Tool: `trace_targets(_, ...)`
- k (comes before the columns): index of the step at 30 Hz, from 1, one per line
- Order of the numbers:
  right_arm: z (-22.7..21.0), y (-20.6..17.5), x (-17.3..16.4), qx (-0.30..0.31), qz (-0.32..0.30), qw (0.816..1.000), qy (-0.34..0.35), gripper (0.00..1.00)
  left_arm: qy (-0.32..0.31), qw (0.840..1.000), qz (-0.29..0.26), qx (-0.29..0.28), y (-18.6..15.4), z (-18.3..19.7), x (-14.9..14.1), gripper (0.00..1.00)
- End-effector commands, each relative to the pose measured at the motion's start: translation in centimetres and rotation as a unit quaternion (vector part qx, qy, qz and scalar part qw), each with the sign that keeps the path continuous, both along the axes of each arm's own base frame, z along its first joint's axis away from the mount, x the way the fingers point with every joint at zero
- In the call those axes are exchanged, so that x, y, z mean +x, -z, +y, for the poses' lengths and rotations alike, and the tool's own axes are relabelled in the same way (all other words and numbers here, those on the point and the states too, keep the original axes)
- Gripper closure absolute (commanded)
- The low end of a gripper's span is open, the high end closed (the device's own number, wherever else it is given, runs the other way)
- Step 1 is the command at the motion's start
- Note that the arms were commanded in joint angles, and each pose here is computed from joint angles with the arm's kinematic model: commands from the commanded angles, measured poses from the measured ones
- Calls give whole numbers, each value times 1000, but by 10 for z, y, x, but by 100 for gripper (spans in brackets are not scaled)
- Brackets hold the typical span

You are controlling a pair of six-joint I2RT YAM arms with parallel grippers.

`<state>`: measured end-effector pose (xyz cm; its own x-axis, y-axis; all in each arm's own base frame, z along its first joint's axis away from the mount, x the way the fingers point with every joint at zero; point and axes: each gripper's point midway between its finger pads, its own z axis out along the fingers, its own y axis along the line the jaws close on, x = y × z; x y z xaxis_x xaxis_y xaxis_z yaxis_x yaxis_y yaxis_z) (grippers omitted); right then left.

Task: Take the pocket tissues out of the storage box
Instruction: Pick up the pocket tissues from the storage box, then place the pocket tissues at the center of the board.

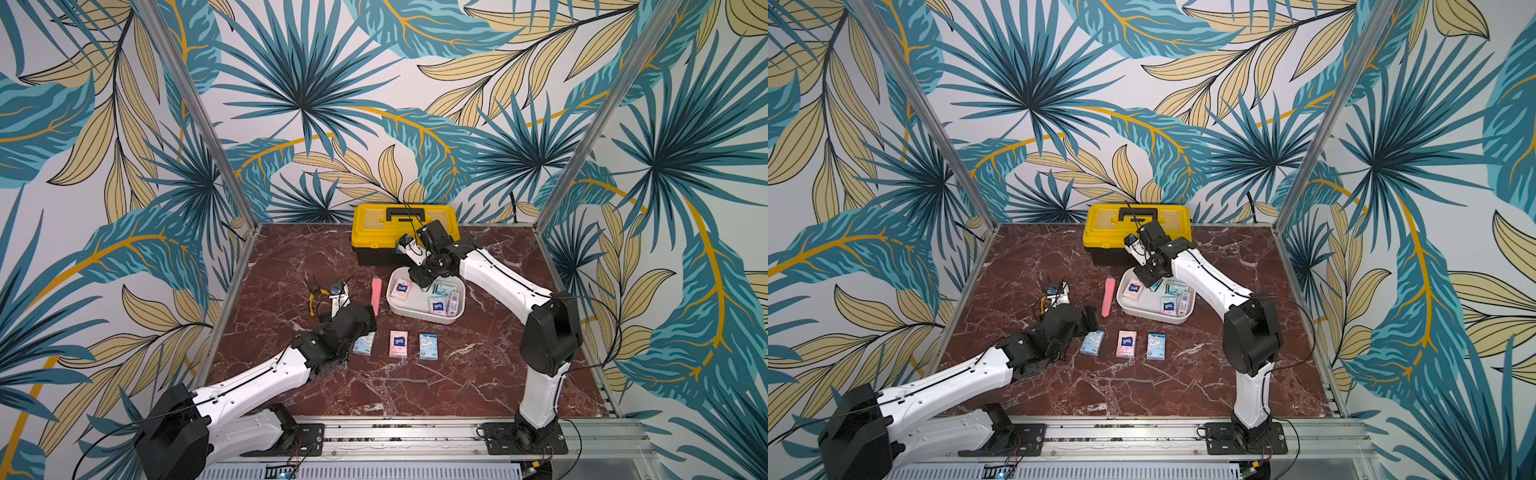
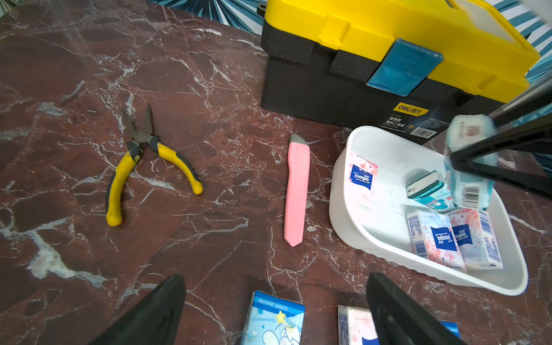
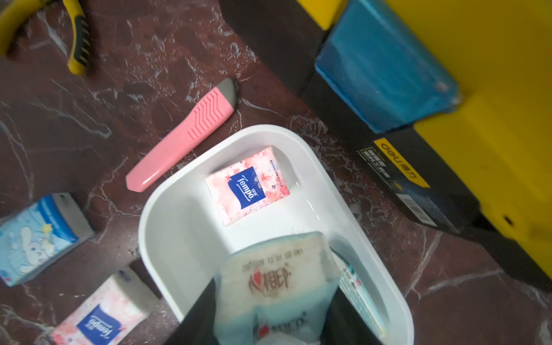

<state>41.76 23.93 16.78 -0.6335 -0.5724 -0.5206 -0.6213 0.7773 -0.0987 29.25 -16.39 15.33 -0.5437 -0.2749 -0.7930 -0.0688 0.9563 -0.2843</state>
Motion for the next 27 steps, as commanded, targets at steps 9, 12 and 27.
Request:
trace_targets(9,-71,-25,-70,17,38,976,214,50,17,1000,-23,-8,-19,-16,17,0)
trace_targets(12,-87,-21,-93,17,55,966,251,50,24,999,-20,-7,-17,-21,20,0)
trace_targets(27,-127,54,-167,-27,152,924,351,51,61,998,-4,-4,-7,-46,31,0)
